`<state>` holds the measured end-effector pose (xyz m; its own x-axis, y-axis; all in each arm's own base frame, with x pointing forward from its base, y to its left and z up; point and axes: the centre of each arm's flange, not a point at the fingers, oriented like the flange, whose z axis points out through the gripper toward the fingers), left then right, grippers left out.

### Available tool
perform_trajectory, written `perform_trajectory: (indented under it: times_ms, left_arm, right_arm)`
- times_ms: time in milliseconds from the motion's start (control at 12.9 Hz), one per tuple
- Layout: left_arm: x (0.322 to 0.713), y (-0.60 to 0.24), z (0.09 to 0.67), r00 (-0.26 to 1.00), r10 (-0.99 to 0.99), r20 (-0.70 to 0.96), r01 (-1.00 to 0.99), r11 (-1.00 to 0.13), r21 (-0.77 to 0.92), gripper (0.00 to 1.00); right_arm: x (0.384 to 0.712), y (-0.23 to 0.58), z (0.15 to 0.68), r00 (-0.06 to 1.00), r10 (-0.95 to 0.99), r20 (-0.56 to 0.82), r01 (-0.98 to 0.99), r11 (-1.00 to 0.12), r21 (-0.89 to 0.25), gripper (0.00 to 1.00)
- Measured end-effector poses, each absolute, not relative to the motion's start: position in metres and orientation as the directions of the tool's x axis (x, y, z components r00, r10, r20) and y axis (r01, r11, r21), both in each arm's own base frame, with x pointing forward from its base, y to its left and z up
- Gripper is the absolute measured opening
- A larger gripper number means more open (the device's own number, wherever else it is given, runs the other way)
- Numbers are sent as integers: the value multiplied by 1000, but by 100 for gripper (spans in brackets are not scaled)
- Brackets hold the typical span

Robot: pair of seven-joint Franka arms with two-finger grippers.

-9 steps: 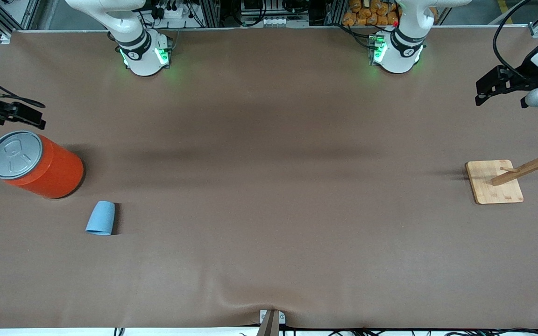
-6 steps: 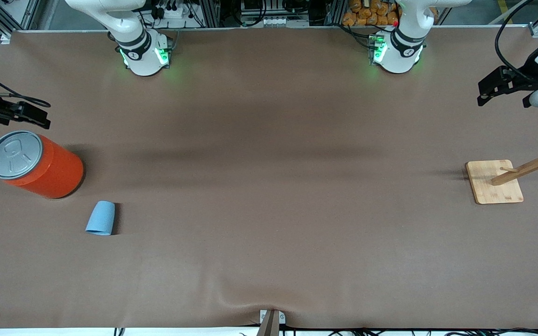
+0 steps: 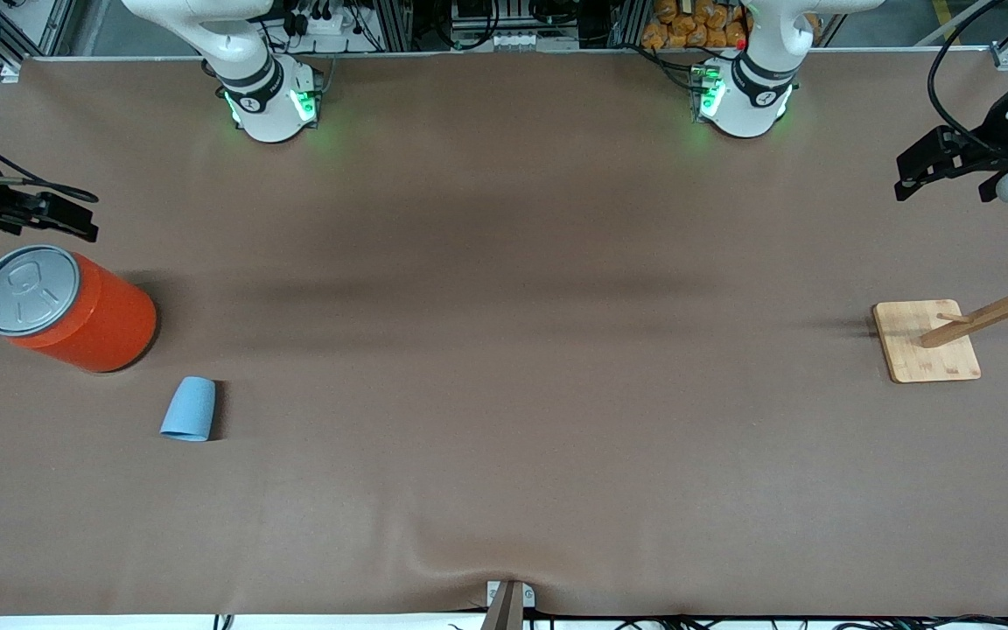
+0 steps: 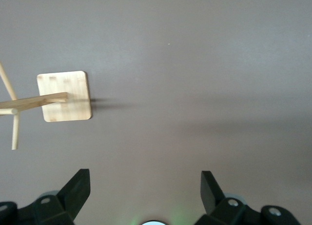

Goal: Flip cup

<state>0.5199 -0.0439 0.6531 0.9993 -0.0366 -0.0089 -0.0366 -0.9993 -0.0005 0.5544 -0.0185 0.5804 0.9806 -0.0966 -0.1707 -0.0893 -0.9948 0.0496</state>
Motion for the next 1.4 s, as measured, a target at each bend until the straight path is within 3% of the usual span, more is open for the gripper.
perform_trajectory:
  times_ms: [466, 854, 1398]
  left_arm:
    - [522, -48, 653, 999, -43, -3, -43, -999, 9, 100]
    - [522, -56, 656, 998, -58, 14, -58, -998, 9, 100]
    - [522, -78, 657, 995, -92, 32, -93, -995, 23, 100]
  right_arm:
    - [634, -22, 403, 974, -94, -204, -82, -994, 68, 100]
    - [664, -34, 270, 976, -100, -196, -86, -993, 79, 100]
    - [677, -53, 206, 993, 17, -115, 24, -998, 64, 100]
